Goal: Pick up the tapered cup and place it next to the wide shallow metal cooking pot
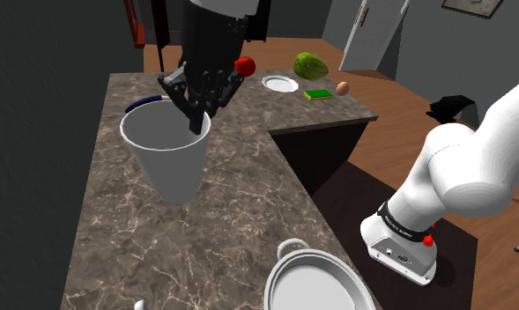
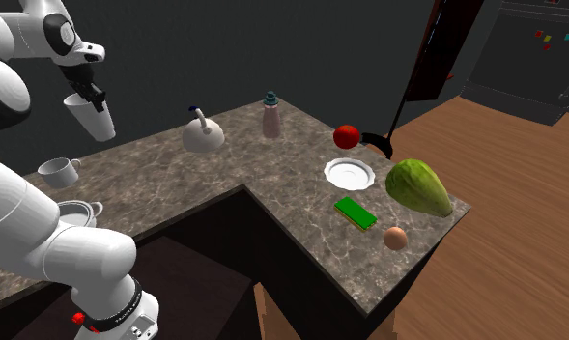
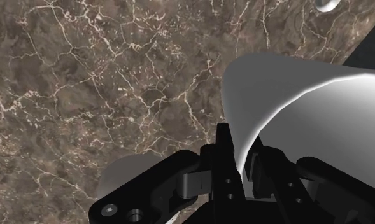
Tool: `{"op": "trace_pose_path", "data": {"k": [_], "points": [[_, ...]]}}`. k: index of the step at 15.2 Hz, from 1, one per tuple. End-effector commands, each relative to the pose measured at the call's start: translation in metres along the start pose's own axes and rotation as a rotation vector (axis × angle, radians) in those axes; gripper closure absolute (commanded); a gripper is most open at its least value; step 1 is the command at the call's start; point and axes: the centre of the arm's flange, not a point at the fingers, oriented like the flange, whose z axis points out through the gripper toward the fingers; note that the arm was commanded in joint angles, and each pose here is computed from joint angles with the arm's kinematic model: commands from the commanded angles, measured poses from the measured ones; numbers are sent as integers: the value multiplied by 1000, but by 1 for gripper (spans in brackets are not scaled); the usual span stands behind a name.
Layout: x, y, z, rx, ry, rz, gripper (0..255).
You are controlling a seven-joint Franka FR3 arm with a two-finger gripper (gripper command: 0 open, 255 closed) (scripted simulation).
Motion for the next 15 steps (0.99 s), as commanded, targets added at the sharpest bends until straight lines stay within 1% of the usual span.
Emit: {"op": "trace_pose_path", "data": {"k": [1,15], "points": [[-1,2,10,1,1,0,255],[-8,13,82,1,1,0,255]]}}
